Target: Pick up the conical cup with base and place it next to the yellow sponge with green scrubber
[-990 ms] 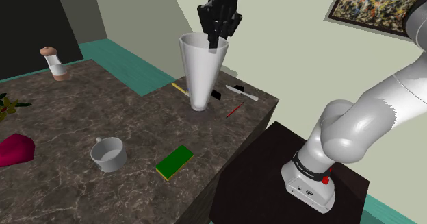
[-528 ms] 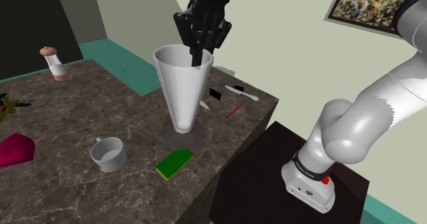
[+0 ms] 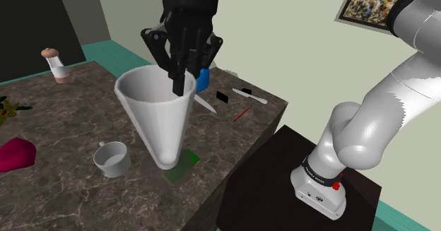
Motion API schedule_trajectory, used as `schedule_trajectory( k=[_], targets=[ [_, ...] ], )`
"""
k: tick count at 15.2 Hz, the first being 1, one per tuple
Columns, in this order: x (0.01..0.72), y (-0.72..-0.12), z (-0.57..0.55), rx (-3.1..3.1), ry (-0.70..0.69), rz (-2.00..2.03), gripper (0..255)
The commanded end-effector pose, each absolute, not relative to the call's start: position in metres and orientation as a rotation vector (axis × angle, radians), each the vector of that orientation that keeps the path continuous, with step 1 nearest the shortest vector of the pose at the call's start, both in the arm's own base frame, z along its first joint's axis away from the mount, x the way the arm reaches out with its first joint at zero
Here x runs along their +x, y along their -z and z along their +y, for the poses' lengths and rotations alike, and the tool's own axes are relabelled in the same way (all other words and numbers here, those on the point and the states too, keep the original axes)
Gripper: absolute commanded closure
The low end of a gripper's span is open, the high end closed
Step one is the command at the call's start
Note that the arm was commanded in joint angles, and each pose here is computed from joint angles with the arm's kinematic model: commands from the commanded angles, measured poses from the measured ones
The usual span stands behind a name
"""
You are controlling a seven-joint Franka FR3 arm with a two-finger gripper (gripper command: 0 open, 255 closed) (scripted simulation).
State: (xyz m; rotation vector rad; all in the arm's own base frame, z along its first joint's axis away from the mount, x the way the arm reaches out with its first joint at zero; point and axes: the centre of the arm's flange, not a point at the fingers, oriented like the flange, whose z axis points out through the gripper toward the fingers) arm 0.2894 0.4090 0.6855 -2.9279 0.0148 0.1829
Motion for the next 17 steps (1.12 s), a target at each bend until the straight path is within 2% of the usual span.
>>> schedule_trajectory(
  k=[1, 17],
  targets=[
    [0.289, -0.676, 0.413, -2.927, -0.182, 0.016, 255],
    [0.289, -0.592, 0.413, -2.927, -0.182, 0.016, 255]
  ],
)
